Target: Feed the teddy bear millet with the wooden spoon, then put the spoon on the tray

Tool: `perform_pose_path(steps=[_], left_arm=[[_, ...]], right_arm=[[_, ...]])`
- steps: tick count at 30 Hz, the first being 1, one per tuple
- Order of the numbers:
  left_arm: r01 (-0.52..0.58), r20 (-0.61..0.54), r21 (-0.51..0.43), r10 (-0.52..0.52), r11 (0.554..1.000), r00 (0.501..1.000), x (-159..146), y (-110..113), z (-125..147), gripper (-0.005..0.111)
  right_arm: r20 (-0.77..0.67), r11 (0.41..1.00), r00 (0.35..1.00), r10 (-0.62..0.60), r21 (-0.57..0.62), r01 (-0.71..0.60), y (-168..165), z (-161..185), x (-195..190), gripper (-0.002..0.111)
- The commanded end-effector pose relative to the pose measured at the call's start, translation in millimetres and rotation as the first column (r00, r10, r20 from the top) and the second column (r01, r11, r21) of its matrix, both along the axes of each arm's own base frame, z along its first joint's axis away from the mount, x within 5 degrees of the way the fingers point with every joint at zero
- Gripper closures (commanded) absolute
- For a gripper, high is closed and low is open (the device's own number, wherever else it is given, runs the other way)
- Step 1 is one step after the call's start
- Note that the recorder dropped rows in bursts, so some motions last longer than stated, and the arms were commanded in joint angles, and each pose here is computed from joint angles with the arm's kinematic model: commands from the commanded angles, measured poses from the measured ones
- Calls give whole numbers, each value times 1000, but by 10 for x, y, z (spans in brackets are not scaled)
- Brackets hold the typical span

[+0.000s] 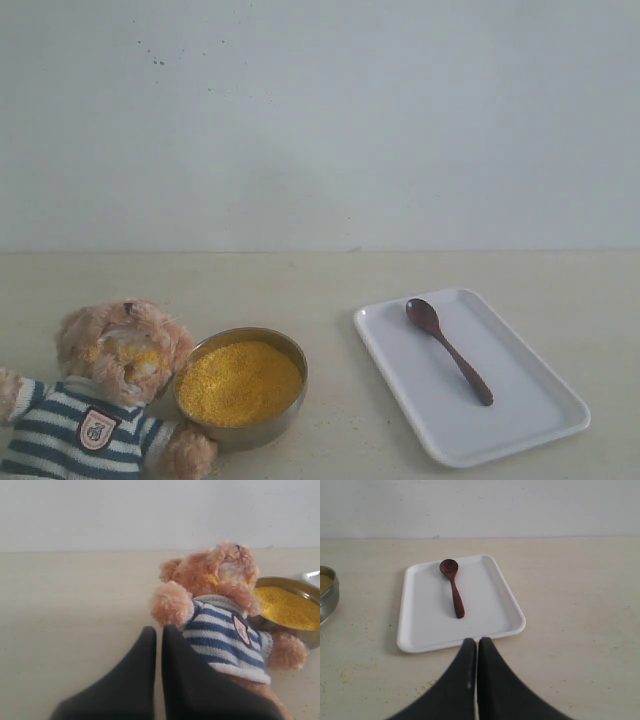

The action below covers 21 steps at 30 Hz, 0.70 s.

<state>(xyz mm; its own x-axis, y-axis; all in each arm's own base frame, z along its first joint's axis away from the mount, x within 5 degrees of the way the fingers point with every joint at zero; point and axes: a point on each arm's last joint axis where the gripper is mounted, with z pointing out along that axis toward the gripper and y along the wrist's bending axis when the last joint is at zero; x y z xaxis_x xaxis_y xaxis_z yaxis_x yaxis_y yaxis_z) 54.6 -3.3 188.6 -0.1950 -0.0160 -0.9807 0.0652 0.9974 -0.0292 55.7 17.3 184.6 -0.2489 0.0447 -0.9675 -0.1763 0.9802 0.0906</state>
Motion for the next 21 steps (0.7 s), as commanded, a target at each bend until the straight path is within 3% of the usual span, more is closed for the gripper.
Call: perform_pose_path(steps=[1, 21], left_arm=[[3, -6, -58, -3, 998, 1000, -1, -12, -11, 103], [4, 6, -55, -4, 998, 1000, 1, -13, 0, 103]], right_arm=[[4, 1000, 1000, -10, 4, 10, -6, 10, 3, 109], [4, 1000, 1000, -10, 4, 10, -6, 10, 3, 109]])
